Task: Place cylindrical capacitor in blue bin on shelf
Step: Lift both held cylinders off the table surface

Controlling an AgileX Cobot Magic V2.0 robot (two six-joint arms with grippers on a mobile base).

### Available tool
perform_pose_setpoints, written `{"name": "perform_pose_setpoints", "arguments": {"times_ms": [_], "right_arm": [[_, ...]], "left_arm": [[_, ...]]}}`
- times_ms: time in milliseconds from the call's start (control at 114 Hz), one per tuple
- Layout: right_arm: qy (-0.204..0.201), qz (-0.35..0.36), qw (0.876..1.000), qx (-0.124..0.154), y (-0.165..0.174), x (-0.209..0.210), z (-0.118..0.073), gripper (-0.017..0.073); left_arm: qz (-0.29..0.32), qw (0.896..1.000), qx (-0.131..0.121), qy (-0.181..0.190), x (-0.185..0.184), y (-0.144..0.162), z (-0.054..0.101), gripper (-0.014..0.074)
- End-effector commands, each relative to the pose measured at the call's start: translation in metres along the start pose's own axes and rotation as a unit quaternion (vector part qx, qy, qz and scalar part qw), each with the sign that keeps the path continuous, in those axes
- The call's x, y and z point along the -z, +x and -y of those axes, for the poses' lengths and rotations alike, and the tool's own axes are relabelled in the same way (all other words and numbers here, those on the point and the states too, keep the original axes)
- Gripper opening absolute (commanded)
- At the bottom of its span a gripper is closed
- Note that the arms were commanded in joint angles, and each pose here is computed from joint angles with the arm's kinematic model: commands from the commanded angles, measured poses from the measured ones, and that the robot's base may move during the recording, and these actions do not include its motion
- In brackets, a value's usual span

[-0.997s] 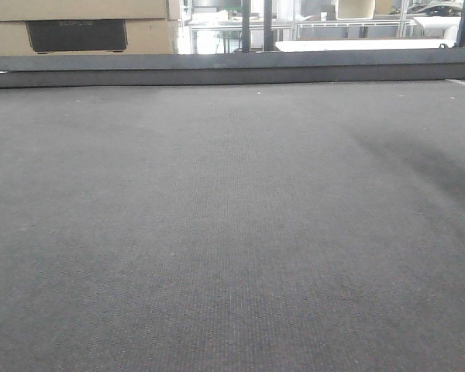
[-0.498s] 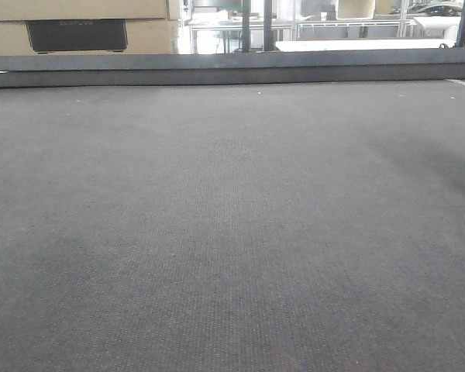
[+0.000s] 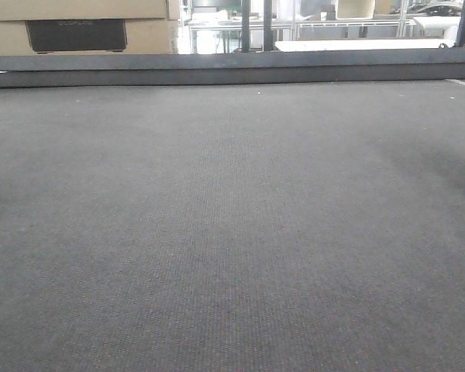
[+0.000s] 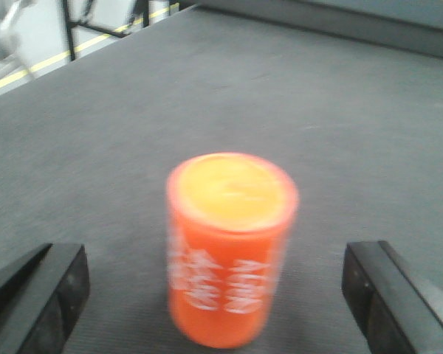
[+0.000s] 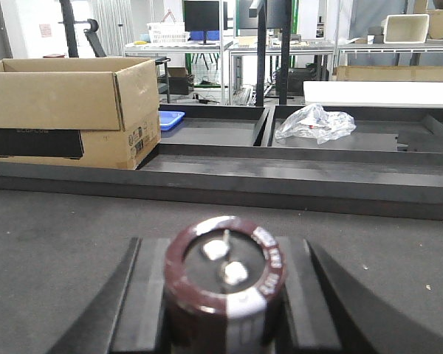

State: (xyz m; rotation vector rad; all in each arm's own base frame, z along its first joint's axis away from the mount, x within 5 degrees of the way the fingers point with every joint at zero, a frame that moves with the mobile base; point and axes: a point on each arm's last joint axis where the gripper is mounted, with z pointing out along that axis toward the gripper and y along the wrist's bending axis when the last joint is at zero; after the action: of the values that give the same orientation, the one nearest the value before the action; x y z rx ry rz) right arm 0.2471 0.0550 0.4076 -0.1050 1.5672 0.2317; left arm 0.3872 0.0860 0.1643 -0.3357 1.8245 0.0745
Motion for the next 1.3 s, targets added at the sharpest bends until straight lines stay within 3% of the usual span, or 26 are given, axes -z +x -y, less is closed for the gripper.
{"name": "perform_pose_setpoints", "arguments": {"times_ms": [0,629,717,944,1119,1294], "right_arm": [[0.001,0.017,1.0,0.004,-0.006,0.003,0.0,-0.0167],[0.0,0.005,1.0,0.004,-0.003,0.003,0.0,-0.0167],[-0.001,-0.004,1.0,0.004,-0.002,0.003,0.0,-0.0167],[-0.002,-0.01,1.0,0.005,-0.001,0.003,0.0,-0.0167],[-0.004,-0.03,1.0,0.005,0.003,0.003,-0.001,-0.0167],[0.02,-0.079,0.997,0.002,0.011,0.005,0.013,-0.0158]], "left_arm": [[-0.004,1.0,-0.002,-0.004,-0.01,0.003,-0.005,0.0601],[0.001,1.0,-0.006,0.0,-0.06,0.016,-0.005,0.0584],[0.004,1.0,-0.006,0.0,-0.061,0.014,-0.005,0.0468],[-0.003,1.0,-0.006,0.0,-0.056,0.004,-0.004,-0.0115],[-0.021,0.999,-0.024,0.007,-0.034,-0.034,0.003,-0.0111],[-0.053,0.993,-0.097,0.034,0.011,-0.086,0.029,-0.0111]]}}
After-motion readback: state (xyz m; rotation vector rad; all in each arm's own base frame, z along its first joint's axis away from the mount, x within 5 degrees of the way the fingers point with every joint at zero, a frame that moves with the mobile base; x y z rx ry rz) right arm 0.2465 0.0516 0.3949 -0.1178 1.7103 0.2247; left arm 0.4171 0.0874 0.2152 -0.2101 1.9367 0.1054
